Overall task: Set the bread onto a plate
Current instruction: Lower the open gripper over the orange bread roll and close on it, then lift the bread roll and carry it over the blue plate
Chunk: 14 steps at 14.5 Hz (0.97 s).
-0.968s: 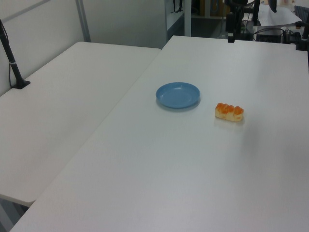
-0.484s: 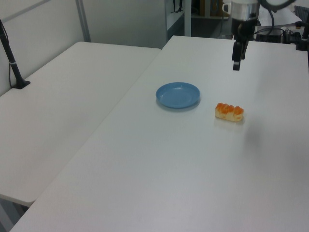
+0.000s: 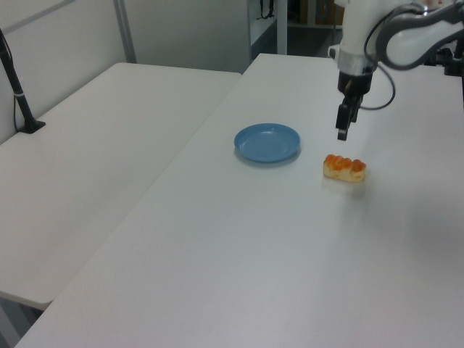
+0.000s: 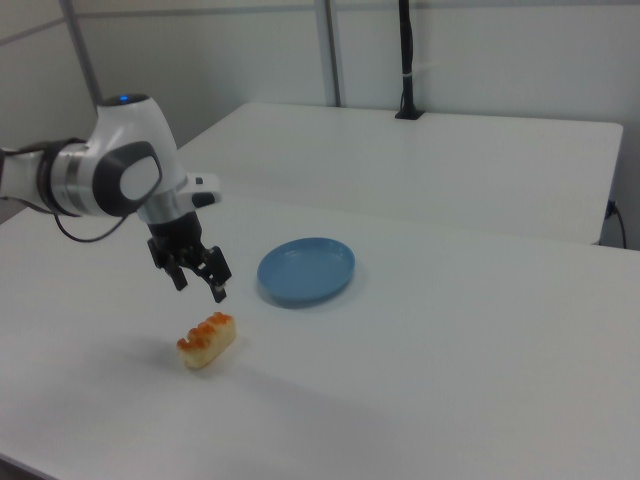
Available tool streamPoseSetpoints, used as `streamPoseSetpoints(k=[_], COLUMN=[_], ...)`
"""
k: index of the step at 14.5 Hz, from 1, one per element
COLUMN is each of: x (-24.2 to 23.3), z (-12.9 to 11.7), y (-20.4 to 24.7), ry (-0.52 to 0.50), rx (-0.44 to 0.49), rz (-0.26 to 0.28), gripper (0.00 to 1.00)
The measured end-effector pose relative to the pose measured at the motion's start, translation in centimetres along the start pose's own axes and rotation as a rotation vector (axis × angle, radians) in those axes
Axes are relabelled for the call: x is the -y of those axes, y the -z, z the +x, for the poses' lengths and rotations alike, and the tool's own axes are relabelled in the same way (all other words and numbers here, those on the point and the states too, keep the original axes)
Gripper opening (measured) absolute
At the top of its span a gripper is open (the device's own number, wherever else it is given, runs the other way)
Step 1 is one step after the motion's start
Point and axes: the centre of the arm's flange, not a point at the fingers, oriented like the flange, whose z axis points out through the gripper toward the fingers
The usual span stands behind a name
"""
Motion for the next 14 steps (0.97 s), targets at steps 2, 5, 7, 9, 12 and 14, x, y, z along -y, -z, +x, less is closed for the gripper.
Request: streamPoseSetpoints(k=[2, 5, 7, 9, 12, 14], x=[0.3, 0.5, 0.6, 0.6, 1.0, 1.8], z=[0.8, 1.0, 0.9, 0.7, 0.4, -0.2], y=[-2.9, -5.2, -5.8, -6.1, -6.6, -7.1], ry=[-0.017, -0.005, -0.004, -0.001, 0.009, 0.019], rx=[0.001, 0.023, 0.034, 0.040, 0.050, 0.060], rz=[-0.039, -0.061, -0.065, -0.067, -0.069, -0.080], gripper=[0.99, 0.99, 0.99, 0.99, 0.99, 0.99])
